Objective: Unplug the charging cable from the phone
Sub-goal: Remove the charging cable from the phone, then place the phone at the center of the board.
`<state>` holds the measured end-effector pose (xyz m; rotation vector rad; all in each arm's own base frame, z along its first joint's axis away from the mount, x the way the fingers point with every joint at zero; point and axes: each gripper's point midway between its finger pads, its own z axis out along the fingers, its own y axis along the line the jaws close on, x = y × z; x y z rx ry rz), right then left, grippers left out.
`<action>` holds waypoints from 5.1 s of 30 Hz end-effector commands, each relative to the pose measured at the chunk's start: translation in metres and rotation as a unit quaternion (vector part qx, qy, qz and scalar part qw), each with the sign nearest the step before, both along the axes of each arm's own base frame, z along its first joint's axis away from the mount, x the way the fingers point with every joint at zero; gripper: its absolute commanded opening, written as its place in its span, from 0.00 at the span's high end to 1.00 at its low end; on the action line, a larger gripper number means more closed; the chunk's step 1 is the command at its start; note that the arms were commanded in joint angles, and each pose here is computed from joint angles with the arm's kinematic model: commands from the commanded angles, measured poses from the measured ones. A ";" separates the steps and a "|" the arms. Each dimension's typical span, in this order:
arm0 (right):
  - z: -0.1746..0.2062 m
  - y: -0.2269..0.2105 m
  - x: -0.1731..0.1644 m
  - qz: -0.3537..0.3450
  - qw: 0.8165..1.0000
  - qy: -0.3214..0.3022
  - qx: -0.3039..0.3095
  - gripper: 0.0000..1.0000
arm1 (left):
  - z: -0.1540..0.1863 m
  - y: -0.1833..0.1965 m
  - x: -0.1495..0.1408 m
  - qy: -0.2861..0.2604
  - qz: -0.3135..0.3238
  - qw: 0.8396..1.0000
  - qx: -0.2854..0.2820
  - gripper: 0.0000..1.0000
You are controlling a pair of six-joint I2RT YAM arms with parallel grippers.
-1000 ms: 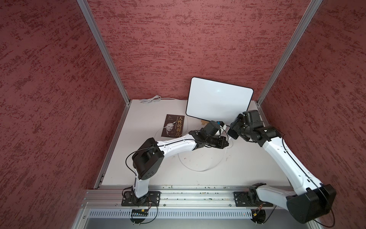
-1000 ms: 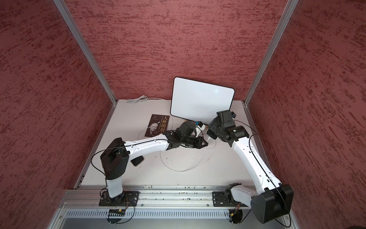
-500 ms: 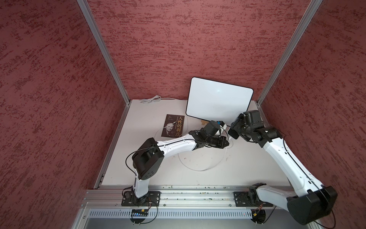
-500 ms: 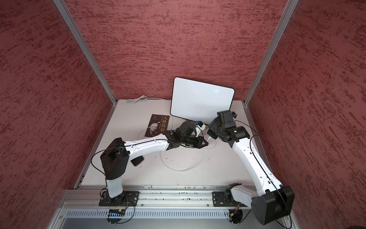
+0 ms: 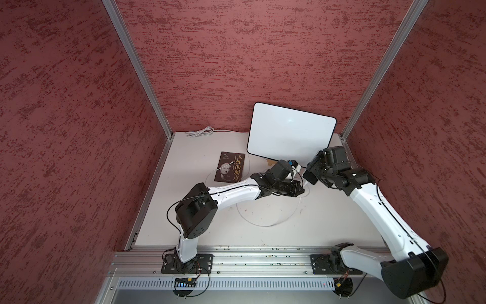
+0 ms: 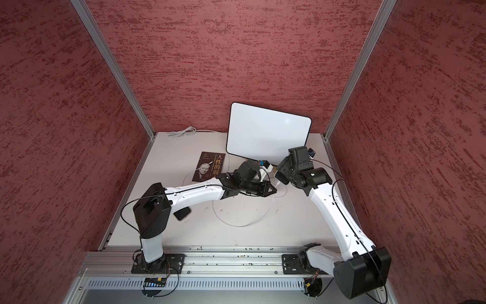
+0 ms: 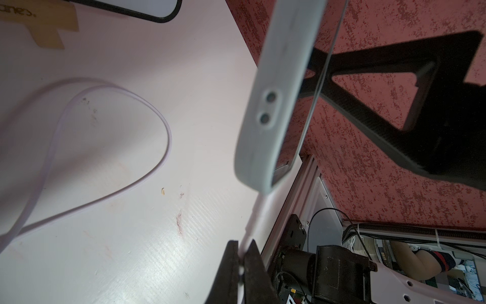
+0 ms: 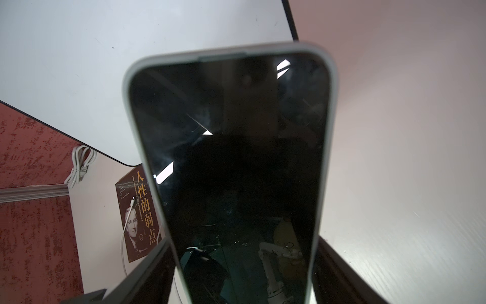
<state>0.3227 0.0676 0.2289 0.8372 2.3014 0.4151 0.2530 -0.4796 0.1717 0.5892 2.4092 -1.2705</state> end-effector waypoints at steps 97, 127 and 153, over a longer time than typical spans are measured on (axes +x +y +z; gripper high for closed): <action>0.007 0.163 -0.024 0.365 0.929 -0.036 -0.036 0.76 | 0.024 0.311 0.061 -0.014 0.390 0.909 0.144 0.04; -0.147 0.399 -0.118 0.639 0.753 0.132 -0.086 0.76 | 0.006 0.468 0.015 0.072 0.579 0.806 0.097 0.03; -0.201 0.378 -0.087 0.581 0.766 0.206 -0.180 0.73 | -0.006 0.464 0.015 0.088 0.574 0.809 0.088 0.03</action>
